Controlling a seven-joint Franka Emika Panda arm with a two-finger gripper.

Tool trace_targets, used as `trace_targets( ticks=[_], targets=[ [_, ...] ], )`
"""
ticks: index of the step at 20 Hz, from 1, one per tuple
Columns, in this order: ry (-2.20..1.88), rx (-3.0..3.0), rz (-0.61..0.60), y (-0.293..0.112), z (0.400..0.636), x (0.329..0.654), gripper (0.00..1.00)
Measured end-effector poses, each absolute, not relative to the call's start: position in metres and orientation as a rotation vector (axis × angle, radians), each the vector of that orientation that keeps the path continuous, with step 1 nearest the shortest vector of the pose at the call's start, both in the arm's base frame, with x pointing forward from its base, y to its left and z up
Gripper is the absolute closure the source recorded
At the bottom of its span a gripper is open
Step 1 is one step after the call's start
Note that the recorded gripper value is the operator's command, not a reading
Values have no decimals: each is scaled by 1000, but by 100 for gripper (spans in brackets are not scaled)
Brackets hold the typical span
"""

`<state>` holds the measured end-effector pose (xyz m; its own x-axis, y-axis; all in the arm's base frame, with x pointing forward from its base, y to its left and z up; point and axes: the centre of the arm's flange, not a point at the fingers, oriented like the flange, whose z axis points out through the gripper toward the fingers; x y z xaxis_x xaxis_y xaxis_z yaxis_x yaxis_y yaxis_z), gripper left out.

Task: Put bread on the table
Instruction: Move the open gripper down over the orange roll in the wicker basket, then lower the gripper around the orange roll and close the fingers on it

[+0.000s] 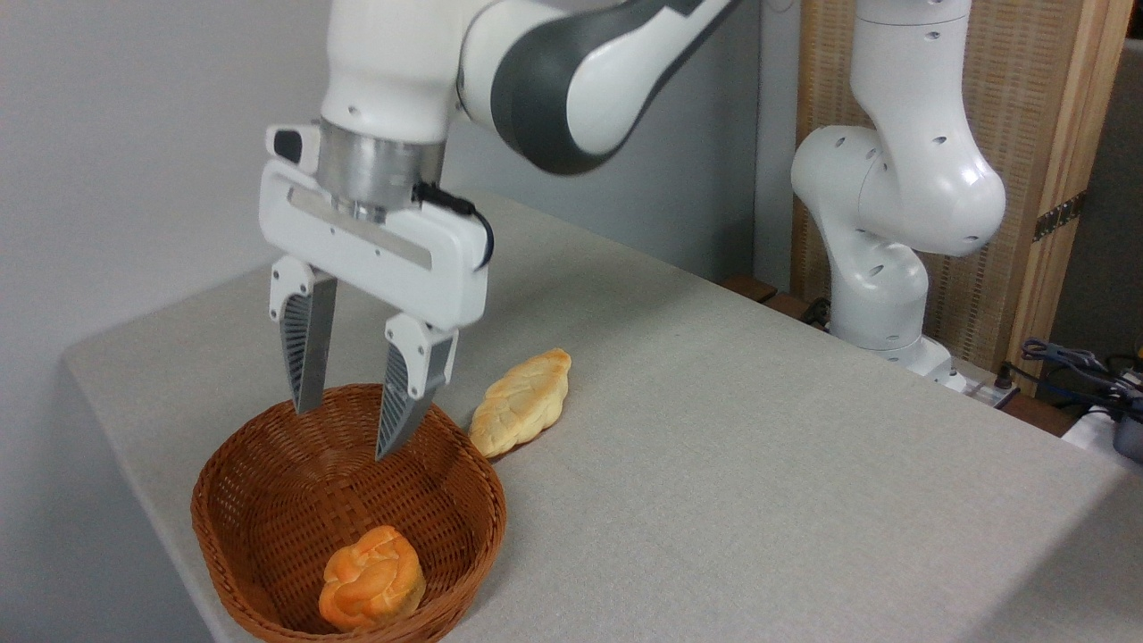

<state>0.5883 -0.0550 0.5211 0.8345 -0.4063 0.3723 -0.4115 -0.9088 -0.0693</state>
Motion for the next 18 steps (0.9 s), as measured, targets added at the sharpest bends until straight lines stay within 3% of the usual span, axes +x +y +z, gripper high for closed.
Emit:
trace_targets(
  ticks=[6,14,18],
  targets=[
    [-592,3037,676,-18,505,597,0],
    [-846,3172,559,-16,466,604,0],
    [-866,3166,552,-21,461,605,0]
  ],
)
